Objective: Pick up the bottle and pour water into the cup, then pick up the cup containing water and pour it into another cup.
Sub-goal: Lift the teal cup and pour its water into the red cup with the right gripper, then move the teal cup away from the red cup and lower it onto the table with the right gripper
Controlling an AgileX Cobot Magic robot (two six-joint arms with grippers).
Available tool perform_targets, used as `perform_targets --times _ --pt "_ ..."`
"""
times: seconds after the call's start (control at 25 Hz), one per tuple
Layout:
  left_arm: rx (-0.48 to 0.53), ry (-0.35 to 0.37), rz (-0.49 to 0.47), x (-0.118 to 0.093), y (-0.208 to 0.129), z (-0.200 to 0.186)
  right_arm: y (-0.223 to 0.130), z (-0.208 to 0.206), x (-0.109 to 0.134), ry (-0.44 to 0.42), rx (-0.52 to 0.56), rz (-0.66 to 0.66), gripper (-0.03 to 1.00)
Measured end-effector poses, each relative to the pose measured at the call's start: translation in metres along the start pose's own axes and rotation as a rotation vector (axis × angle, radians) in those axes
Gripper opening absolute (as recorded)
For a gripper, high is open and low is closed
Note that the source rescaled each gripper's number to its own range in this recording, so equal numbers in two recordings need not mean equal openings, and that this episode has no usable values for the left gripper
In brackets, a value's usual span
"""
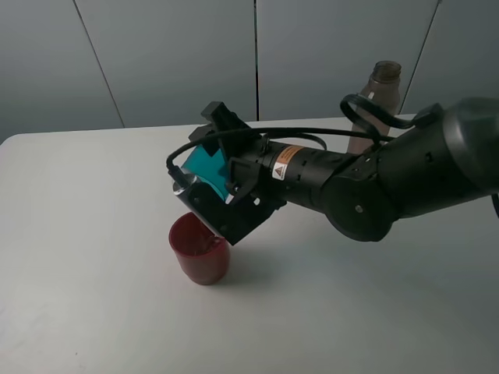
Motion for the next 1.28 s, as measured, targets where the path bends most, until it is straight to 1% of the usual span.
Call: perform_targets --times 0.4,0.56,0.64,0.76,0.84,0.92,0.96,1.08,1.12,1.2,1.28 --pt "0.000 0.000 0.000 0.000 0.000 0.000 -0.002 0.000 0.001 0.008 0.017 0.024 0.02" --pt "0.000 0.000 0.000 0.000 0.000 0.000 -0.004 0.000 0.002 0.014 0.031 0.070 0.02" --pt "0.000 0.000 0.000 0.000 0.000 0.000 -0.004 0.000 0.002 0.014 0.032 0.121 0.02" --pt "0.000 0.000 0.000 0.000 0.000 0.000 -0.002 0.000 0.000 0.004 0.019 0.304 0.02" --pt "0.000 0.000 0.000 0.000 0.000 0.000 -0.002 -0.002 -0.005 -0.013 -0.005 0.491 0.02" --pt "0.000 0.000 0.000 0.000 0.000 0.000 -0.008 -0.003 -0.007 -0.029 -0.029 0.630 0.02" --pt "0.000 0.000 0.000 0.000 0.000 0.000 -0.017 -0.003 -0.007 -0.040 -0.028 0.765 0.02" --pt "0.000 0.000 0.000 0.000 0.000 0.000 -0.047 -0.003 -0.005 -0.081 -0.032 1.078 0.02" --pt "0.000 0.000 0.000 0.000 0.000 0.000 -0.061 -0.005 -0.002 -0.106 -0.026 1.213 0.02" --pt "0.000 0.000 0.000 0.000 0.000 0.000 -0.081 -0.008 0.004 -0.131 -0.017 1.362 0.02" --pt "0.000 0.000 0.000 0.000 0.000 0.000 -0.099 -0.010 0.014 -0.148 0.003 1.461 0.02"
Point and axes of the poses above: a point on each arm's last joint axis where the gripper is mounted, z pointing out along that axis toward the gripper, x along the wrist's bending axis when the last joint is at zero, y = z × x, the point moved 5 cm from there along z, pointing out along that axis toward the gripper, and after that the axes turned 5 degrees about -z, right-handed, at the moved point
